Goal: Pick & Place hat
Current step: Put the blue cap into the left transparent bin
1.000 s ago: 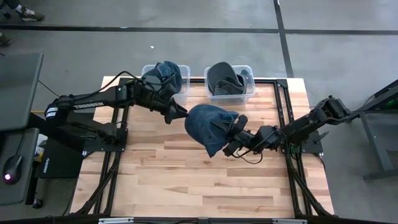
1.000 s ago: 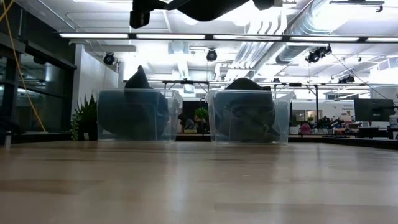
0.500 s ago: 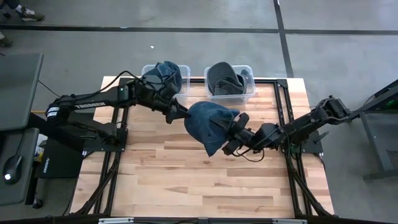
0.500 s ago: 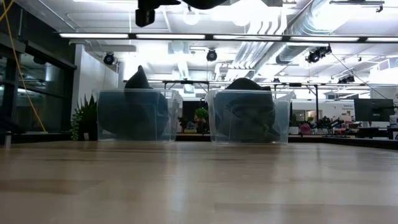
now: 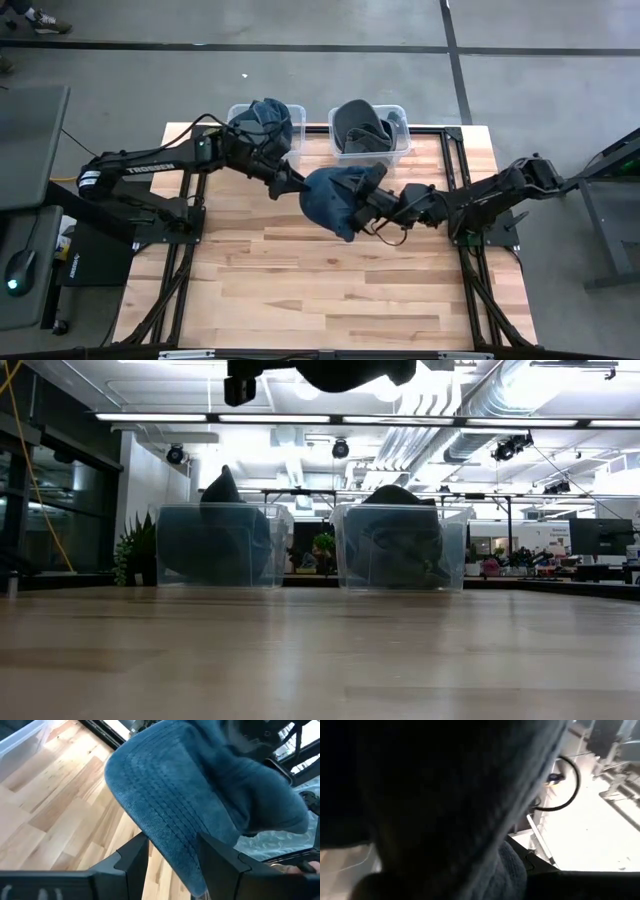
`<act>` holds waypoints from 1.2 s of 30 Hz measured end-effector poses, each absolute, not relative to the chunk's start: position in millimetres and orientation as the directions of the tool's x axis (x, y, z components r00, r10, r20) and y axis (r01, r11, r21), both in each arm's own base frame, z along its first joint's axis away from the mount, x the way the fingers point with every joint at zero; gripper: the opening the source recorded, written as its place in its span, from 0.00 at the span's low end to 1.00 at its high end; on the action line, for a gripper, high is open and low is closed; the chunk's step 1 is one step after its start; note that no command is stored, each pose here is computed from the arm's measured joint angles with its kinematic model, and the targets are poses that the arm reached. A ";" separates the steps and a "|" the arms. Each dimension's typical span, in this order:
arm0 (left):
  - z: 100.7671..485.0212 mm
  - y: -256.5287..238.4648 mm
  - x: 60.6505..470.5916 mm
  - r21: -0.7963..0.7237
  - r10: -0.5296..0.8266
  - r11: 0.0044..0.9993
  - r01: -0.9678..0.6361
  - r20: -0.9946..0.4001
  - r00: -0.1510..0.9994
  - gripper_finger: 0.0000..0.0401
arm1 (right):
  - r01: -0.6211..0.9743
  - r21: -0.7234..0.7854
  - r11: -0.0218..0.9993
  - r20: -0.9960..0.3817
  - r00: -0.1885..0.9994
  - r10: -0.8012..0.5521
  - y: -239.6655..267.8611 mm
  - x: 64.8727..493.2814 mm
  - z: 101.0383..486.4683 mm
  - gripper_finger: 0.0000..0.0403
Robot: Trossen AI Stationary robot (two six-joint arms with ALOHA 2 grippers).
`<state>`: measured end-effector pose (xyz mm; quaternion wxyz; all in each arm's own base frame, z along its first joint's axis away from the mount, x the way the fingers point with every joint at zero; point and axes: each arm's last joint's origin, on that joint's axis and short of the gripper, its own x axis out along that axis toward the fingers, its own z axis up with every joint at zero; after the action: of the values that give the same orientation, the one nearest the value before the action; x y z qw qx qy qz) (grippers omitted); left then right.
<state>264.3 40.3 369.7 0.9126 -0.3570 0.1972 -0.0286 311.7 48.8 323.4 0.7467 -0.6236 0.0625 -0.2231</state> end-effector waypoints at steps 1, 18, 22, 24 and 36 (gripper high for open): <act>369.8 40.3 264.3 -0.662 -0.192 0.744 -0.089 -0.339 0.921 0.40 | 0.244 -0.961 0.130 0.170 0.893 -0.417 47.8 312.1 321.8 0.00; 385.1 39.3 268.4 -0.669 -0.236 0.742 0.050 -0.190 0.953 0.40 | 0.225 -0.965 0.134 0.148 0.891 -0.428 41.6 313.6 318.2 0.00; 383.7 39.1 268.1 -0.673 -0.240 0.738 0.042 -0.204 0.949 0.40 | 0.233 -0.966 0.114 0.170 0.900 -0.402 42.0 313.6 320.3 0.00; 382.2 39.4 267.8 -0.672 -0.226 0.740 0.022 -0.219 0.949 0.40 | 0.233 -0.965 0.116 0.170 0.901 -0.398 42.3 313.6 320.3 0.00; 376.8 41.7 270.5 -0.659 -0.168 0.751 -0.046 -0.258 0.952 0.40 | 0.312 -0.936 0.161 0.254 0.919 -0.301 36.6 314.4 328.3 0.00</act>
<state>270.5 41.7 376.8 0.9233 -0.3512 0.1522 -0.0329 314.4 36.6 328.3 0.7620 -0.6156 -0.0043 -0.2009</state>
